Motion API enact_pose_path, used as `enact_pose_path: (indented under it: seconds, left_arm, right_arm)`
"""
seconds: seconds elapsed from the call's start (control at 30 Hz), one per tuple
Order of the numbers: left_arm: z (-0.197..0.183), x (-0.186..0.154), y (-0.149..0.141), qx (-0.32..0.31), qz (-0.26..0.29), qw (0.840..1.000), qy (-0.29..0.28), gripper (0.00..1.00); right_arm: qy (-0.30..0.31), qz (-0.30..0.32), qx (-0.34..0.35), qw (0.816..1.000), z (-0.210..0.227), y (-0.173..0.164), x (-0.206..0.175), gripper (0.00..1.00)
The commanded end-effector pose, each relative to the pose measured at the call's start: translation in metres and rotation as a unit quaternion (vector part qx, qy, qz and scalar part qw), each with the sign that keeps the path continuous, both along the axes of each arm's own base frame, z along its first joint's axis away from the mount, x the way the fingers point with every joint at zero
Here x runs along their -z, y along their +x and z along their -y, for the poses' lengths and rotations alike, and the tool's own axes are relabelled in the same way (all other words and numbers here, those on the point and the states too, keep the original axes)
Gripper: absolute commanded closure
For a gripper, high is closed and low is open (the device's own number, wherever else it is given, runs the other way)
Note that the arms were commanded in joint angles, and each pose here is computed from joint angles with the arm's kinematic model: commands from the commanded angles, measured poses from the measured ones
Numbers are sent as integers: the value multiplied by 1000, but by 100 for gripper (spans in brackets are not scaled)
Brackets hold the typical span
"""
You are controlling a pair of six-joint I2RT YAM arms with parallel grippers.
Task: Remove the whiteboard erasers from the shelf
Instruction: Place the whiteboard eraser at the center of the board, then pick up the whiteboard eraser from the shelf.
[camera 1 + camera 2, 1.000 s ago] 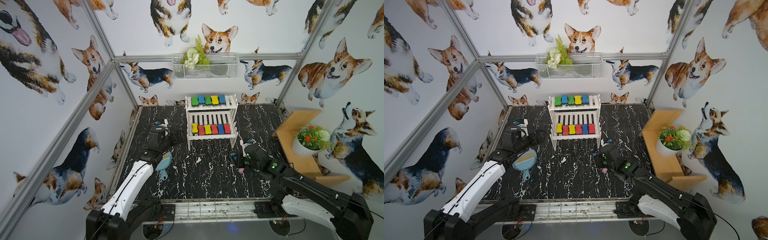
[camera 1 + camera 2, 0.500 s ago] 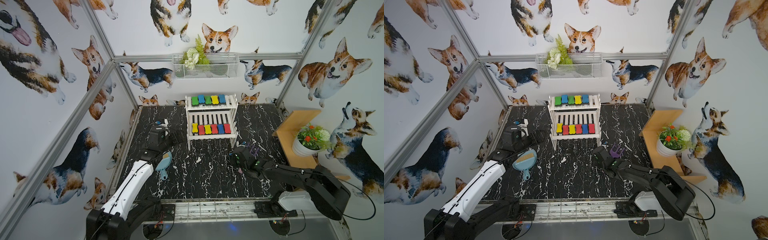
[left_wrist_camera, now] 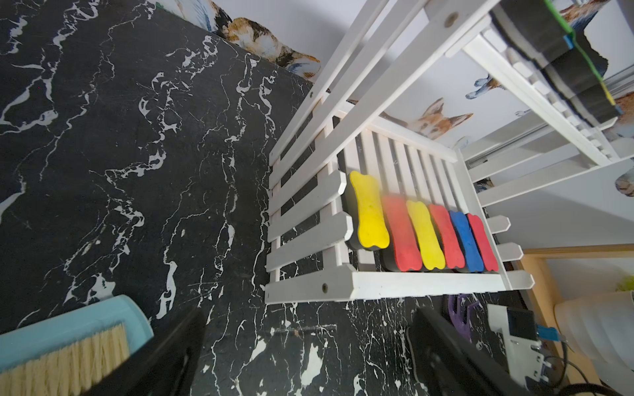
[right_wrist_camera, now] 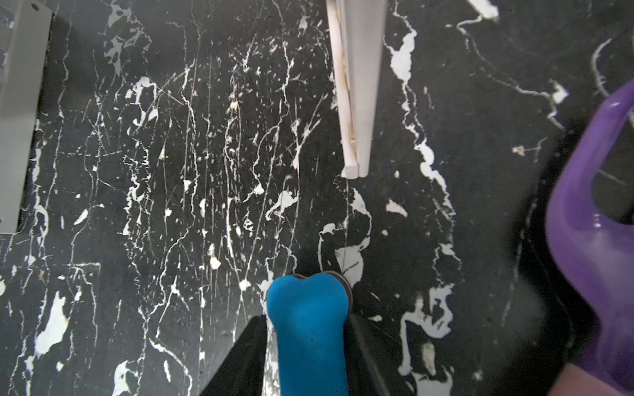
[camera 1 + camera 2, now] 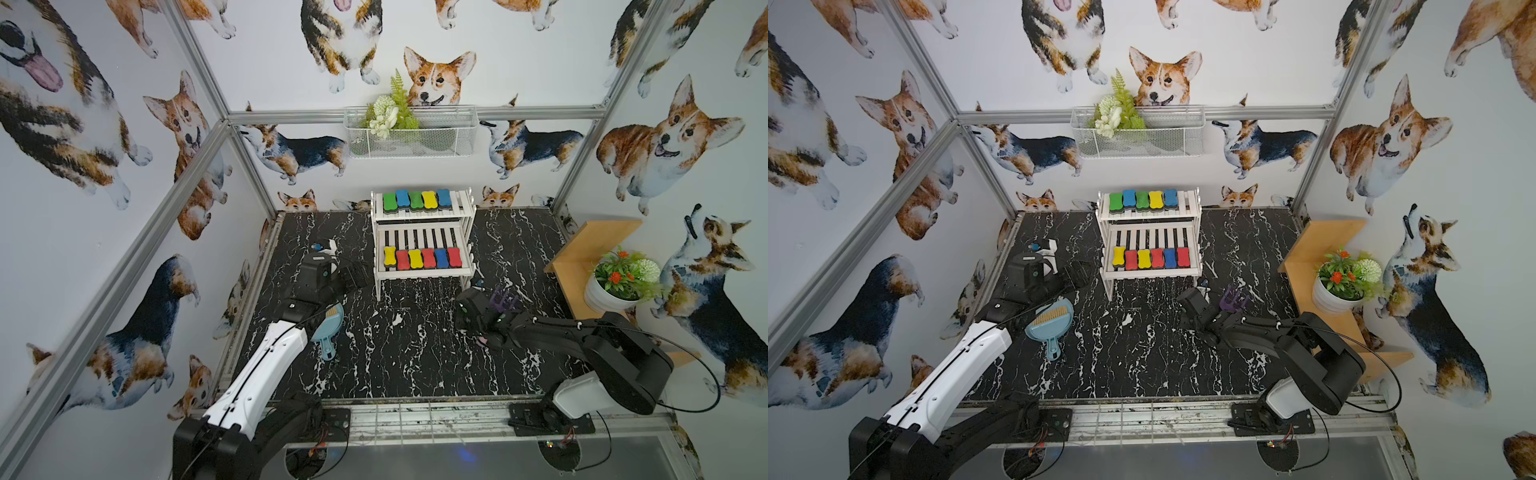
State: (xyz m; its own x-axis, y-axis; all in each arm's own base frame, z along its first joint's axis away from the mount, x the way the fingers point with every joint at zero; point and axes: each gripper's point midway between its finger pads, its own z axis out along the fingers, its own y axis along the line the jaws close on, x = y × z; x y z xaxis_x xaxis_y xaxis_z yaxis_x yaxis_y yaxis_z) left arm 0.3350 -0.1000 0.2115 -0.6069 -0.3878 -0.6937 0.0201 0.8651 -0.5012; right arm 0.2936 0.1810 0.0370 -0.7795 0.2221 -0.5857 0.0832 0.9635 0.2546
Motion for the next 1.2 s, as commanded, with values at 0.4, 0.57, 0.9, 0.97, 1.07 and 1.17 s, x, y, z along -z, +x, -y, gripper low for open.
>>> enact_pose_path:
  seconds: [0.4, 0.57, 0.9, 0.97, 1.07, 1.17]
  left_arm:
    - [1, -1, -3, 9, 2, 1000, 6, 1]
    - [2, 2, -5, 13, 1, 1000, 4, 0]
    - [5, 4, -7, 22, 1, 1000, 2, 0]
    - [4, 3, -7, 22, 2, 1000, 4, 0]
    - [4, 4, -7, 22, 2, 1000, 4, 0]
    - [3, 6, -8, 21, 1, 1000, 6, 0]
  right_arm:
    - [39, 69, -13, 997, 8, -9, -96, 34]
    - [44, 136, -35, 989, 6, -1, -175, 33]
    - [40, 198, -71, 977, -17, 69, -289, 34]
    - [33, 201, -74, 976, -22, 87, -300, 34]
    - [21, 208, -83, 974, -34, 112, -315, 34]
    - [10, 210, -81, 974, -41, 138, -321, 34]
